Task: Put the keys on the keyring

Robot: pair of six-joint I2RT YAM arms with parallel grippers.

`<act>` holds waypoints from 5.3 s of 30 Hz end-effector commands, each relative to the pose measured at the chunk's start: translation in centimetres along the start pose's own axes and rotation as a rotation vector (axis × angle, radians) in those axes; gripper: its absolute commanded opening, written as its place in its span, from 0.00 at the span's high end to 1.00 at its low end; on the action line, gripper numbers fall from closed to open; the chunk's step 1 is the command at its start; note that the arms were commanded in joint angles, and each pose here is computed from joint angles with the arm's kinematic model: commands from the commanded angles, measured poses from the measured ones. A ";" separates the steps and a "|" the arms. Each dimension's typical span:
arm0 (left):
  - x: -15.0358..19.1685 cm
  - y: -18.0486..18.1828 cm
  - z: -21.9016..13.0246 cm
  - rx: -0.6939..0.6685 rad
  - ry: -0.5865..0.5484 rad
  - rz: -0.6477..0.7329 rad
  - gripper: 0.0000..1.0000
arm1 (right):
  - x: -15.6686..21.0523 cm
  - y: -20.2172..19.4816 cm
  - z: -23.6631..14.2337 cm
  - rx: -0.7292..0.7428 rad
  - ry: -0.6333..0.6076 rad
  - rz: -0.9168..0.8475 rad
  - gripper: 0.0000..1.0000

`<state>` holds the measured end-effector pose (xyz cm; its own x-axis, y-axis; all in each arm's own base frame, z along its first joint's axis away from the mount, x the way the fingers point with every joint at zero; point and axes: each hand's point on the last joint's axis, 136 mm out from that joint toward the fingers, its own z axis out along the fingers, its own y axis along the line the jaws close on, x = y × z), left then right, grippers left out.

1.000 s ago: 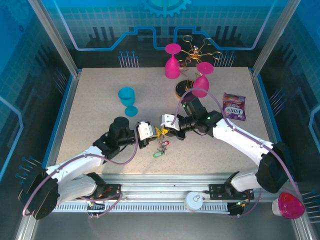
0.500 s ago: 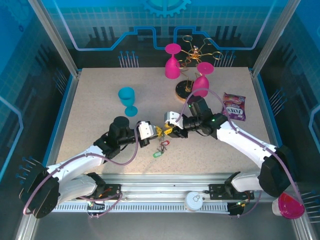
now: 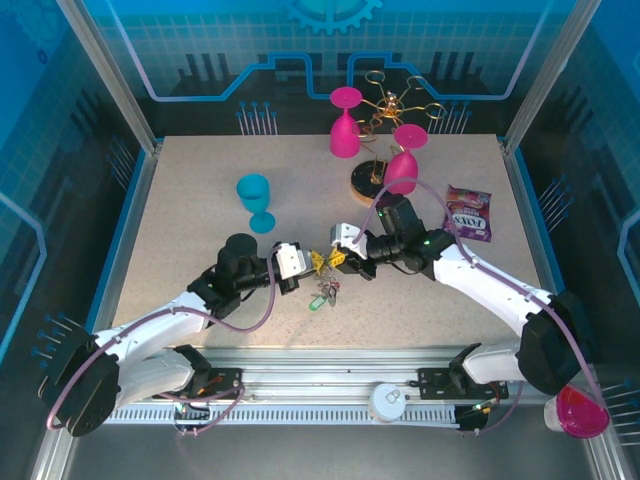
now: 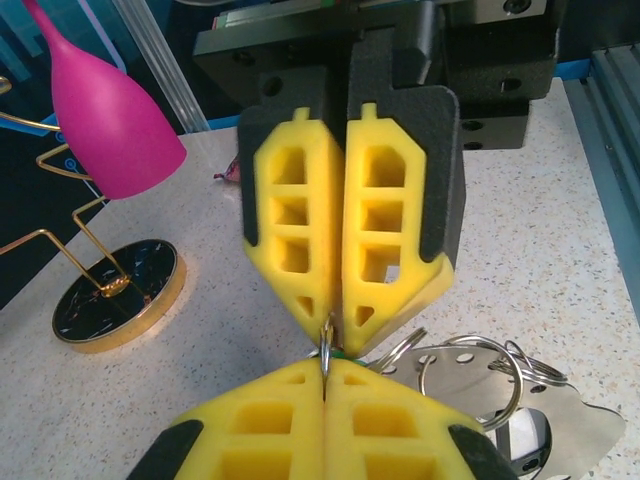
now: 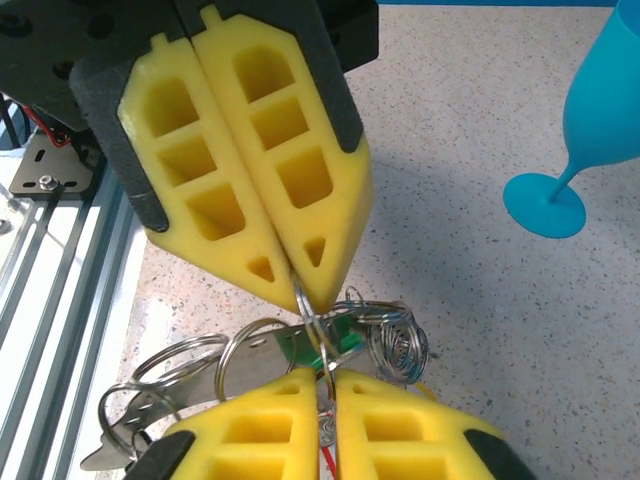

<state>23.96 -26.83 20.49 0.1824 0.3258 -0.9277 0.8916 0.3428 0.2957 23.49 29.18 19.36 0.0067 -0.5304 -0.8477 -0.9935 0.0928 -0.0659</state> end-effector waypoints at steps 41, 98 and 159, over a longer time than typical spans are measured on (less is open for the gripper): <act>-3.0 -0.2 0.2 0.015 -0.172 0.005 1.00 | -2.4 -0.2 -0.3 -0.028 -0.146 -0.032 0.86; -2.2 -0.3 0.6 0.045 -0.096 -0.050 1.00 | -1.8 -0.1 -0.5 0.004 -0.160 -0.017 1.00; -2.0 -0.6 0.0 0.023 -0.066 -0.004 1.00 | 0.4 0.1 -0.5 -0.010 -0.074 0.061 0.80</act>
<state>23.53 -27.54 20.23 0.1462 0.3269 -0.9337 0.9054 0.3360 0.2594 23.13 28.54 18.83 -0.0400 -0.4675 -0.8831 -0.9927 0.1194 -0.0182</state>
